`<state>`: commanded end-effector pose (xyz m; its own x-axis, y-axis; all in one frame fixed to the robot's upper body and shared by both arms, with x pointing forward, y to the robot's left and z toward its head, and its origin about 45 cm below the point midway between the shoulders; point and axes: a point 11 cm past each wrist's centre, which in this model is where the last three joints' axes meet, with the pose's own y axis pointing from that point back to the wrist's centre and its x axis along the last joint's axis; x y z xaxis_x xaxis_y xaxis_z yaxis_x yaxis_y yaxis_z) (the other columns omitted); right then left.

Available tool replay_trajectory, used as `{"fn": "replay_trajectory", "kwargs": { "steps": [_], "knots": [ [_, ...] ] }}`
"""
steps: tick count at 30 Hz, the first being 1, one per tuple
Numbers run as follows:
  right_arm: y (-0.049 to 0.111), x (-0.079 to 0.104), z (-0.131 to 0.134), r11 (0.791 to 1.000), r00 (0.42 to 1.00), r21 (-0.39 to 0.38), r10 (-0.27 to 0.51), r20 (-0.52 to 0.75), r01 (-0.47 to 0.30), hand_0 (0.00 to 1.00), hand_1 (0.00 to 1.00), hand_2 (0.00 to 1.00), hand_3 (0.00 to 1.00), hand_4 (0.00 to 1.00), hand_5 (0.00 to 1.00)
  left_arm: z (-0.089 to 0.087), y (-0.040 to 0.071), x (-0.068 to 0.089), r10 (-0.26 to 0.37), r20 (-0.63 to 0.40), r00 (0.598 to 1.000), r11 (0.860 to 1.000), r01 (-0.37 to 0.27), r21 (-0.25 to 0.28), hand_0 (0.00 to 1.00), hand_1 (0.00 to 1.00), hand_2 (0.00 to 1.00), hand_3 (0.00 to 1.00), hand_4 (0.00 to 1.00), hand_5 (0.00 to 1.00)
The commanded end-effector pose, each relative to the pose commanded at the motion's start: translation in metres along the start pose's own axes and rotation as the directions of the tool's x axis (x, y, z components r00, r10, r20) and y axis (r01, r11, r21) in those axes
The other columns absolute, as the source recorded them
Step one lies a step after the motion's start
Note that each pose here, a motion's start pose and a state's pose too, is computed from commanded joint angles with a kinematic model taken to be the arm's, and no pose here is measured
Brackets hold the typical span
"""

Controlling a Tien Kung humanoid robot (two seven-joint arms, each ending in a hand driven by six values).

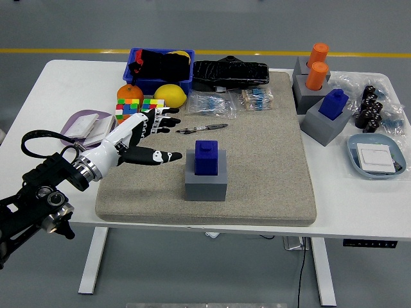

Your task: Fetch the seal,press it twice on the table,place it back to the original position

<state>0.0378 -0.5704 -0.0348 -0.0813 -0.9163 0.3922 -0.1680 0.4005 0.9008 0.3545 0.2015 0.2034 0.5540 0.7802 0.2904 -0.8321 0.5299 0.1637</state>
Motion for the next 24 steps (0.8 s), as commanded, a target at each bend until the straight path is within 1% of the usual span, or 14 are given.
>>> {"fn": "replay_trajectory", "kwargs": {
  "steps": [3, 6, 7, 12, 14, 16, 18, 19, 24],
  "knots": [
    [0.000, 0.000, 0.000, 1.000, 1.000, 0.000, 0.000, -0.003, 0.000, 0.783, 0.682, 0.661, 0.608, 0.773, 0.450, 0.002, -0.003, -0.006, -0.012, -0.003, 1.000, 1.000, 0.012, -0.001, 0.830, 0.874, 0.854, 0.922, 0.995, 0.054],
    [0.000, 0.001, -0.002, 1.000, 1.000, 0.003, 0.001, -0.002, -0.001, 0.783, 0.682, 0.661, 0.608, 0.773, 0.450, 0.003, -0.009, -0.012, -0.027, 0.007, 1.000, 1.000, 0.028, -0.005, 0.830, 0.874, 0.854, 0.922, 0.995, 0.054],
    [0.000, 0.001, -0.002, 1.000, 1.000, 0.004, 0.001, -0.002, -0.001, 0.783, 0.682, 0.661, 0.608, 0.775, 0.451, 0.003, -0.010, -0.012, -0.029, 0.008, 1.000, 1.000, 0.029, -0.005, 0.833, 0.876, 0.856, 0.921, 0.965, 0.031],
    [0.000, 0.001, -0.002, 1.000, 1.000, 0.005, 0.001, -0.001, -0.001, 0.783, 0.682, 0.661, 0.608, 0.775, 0.451, 0.002, -0.017, -0.014, -0.032, 0.017, 0.999, 0.999, 0.032, -0.003, 0.833, 0.876, 0.856, 0.921, 0.965, 0.031],
    [0.000, 0.001, -0.002, 1.000, 1.000, 0.004, 0.001, -0.001, -0.001, 0.783, 0.682, 0.661, 0.608, 0.774, 0.449, 0.000, -0.019, -0.013, -0.026, 0.031, 0.999, 1.000, 0.026, 0.000, 0.835, 0.869, 0.852, 0.914, 0.982, 0.030],
    [0.000, 0.001, -0.002, 1.000, 1.000, 0.004, 0.001, -0.001, -0.001, 0.783, 0.682, 0.661, 0.608, 0.774, 0.449, -0.002, -0.021, -0.012, -0.022, 0.040, 0.999, 1.000, 0.022, 0.003, 0.835, 0.869, 0.852, 0.914, 0.982, 0.030],
    [0.000, 0.001, -0.002, 1.000, 1.000, 0.005, 0.001, -0.001, -0.001, 0.783, 0.682, 0.661, 0.608, 0.774, 0.449, -0.004, -0.022, -0.014, -0.026, 0.071, 0.997, 1.000, 0.026, 0.011, 0.835, 0.869, 0.852, 0.914, 0.982, 0.030],
    [0.000, 0.001, -0.002, 1.000, 1.000, 0.005, 0.000, -0.001, 0.000, 0.783, 0.682, 0.661, 0.609, 0.775, 0.448, -0.006, -0.022, -0.015, -0.030, 0.072, 0.997, 0.999, 0.029, 0.015, 0.837, 0.869, 0.842, 0.913, 0.978, 0.002],
    [0.000, 0.000, -0.003, 1.000, 1.000, 0.008, -0.002, -0.003, 0.002, 0.783, 0.682, 0.661, 0.609, 0.775, 0.448, -0.010, -0.024, -0.019, -0.040, 0.077, 0.996, 0.999, 0.038, 0.027, 0.837, 0.869, 0.842, 0.913, 0.978, 0.002]
  ]
}}
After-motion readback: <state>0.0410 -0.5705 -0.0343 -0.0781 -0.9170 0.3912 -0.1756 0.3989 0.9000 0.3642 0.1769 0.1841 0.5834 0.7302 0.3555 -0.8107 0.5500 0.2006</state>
